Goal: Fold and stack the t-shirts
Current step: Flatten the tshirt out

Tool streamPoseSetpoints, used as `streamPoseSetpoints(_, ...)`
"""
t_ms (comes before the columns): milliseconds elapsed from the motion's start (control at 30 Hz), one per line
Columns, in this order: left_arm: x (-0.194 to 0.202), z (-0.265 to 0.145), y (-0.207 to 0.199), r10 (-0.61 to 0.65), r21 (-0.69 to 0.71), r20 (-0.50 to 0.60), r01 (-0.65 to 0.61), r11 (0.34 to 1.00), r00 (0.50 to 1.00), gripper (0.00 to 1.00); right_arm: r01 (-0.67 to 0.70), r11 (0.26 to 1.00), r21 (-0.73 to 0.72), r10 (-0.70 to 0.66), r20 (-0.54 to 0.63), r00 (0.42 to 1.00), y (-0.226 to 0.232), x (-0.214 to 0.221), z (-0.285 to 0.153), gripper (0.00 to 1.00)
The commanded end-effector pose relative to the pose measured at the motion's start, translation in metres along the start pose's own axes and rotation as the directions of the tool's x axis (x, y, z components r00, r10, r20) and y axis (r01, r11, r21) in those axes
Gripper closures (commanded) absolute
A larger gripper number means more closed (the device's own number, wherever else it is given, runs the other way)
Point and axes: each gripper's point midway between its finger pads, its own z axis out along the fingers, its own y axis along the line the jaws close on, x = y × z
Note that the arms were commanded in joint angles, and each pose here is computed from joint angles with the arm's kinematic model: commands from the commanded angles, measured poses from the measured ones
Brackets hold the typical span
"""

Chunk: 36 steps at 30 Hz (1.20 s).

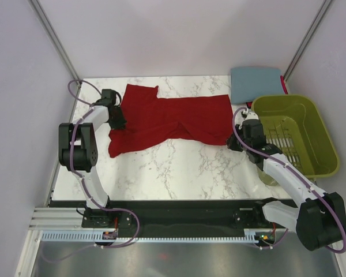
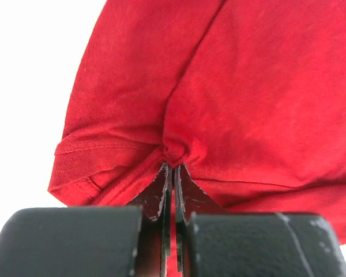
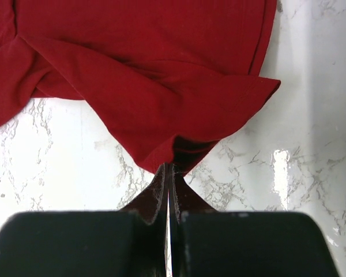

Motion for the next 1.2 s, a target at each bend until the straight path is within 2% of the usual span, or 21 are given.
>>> streamPoseSetpoints(0, -0.043, -0.043, -0.010, 0.038, -0.002, 0.122, -0.038, 0.999, 0.992, 0.98, -0.014, 1.000, 0.025, 0.013, 0.064, 0.998, 0.005, -0.029, -0.005, 1.00)
streamPoseSetpoints(100, -0.056, -0.073, -0.019, 0.035, 0.038, 0.170, -0.042, 0.998, 0.985, 0.98, -0.016, 0.998, 0.063, 0.012, 0.057, 0.998, 0.001, -0.032, -0.007, 1.00)
streamPoseSetpoints(133, -0.058, -0.092, -0.030, 0.028, 0.104, 0.191, -0.048, 0.993, 0.981, 0.98, -0.014, 0.997, 0.071, 0.009, 0.062, 0.998, 0.001, -0.035, -0.010, 1.00)
streamPoseSetpoints(333, -0.026, -0.121, -0.036, -0.011, 0.204, 0.139, -0.018, 0.979, 0.990, 0.98, -0.012, 0.991, 0.131, 0.006, 0.044, 0.999, -0.010, -0.032, -0.015, 1.00)
streamPoseSetpoints(400, -0.006, -0.126, -0.032, -0.053, 0.209, 0.106, 0.030, 0.977, 0.993, 0.98, -0.015, 0.990, 0.137, 0.010, 0.037, 0.999, -0.011, -0.030, -0.016, 1.00)
streamPoseSetpoints(467, 0.012, -0.125, -0.012, -0.111, 0.185, 0.080, 0.095, 0.978, 0.991, 0.98, -0.018, 0.982, 0.187, 0.015, 0.019, 1.000, -0.021, -0.024, -0.017, 1.00)
streamPoseSetpoints(600, 0.028, -0.146, 0.014, -0.193, 0.105, 0.173, 0.176, 0.979, 0.966, 0.98, -0.019, 0.948, 0.318, 0.033, -0.039, 0.999, -0.045, -0.012, -0.024, 1.00)
streamPoseSetpoints(633, 0.046, -0.140, 0.020, -0.215, 0.092, 0.143, 0.203, 0.975, 0.966, 0.98, -0.011, 0.942, 0.334, 0.034, -0.064, 0.997, -0.049, -0.007, -0.024, 1.00)
streamPoseSetpoints(733, 0.067, -0.141, 0.021, -0.286, 0.117, 0.114, 0.273, 0.955, 0.951, 0.98, -0.003, 0.947, 0.322, 0.037, -0.099, 0.994, -0.049, 0.005, -0.024, 1.00)
streamPoseSetpoints(867, 0.111, -0.128, 0.023, -0.357, 0.114, 0.009, 0.354, 0.928, 0.934, 0.98, 0.013, 0.956, 0.292, 0.035, -0.158, 0.987, -0.048, 0.022, -0.024, 1.00)
streamPoseSetpoints(1000, 0.131, -0.125, 0.048, -0.438, -0.002, 0.041, 0.438, 0.899, 0.898, 0.98, 0.018, 0.960, 0.279, 0.040, -0.200, 0.979, -0.050, 0.037, -0.025, 1.00)
streamPoseSetpoints(1033, 0.131, -0.127, 0.050, -0.435, 0.002, 0.057, 0.435, 0.900, 0.899, 0.95, 0.016, 0.964, 0.264, 0.041, -0.208, 0.977, -0.047, 0.038, -0.025, 1.00)
streamPoseSetpoints(1067, 0.128, -0.130, 0.049, -0.426, 0.010, 0.067, 0.426, 0.905, 0.902, 0.85, 0.015, 0.966, 0.257, 0.041, -0.211, 0.977, -0.045, 0.039, -0.026, 1.00)
streamPoseSetpoints(1167, 0.103, -0.146, 0.038, -0.313, 0.074, 0.109, 0.306, 0.949, 0.943, 0.66, 0.011, 0.964, 0.267, 0.051, -0.223, 0.973, -0.045, 0.039, -0.027, 0.87)
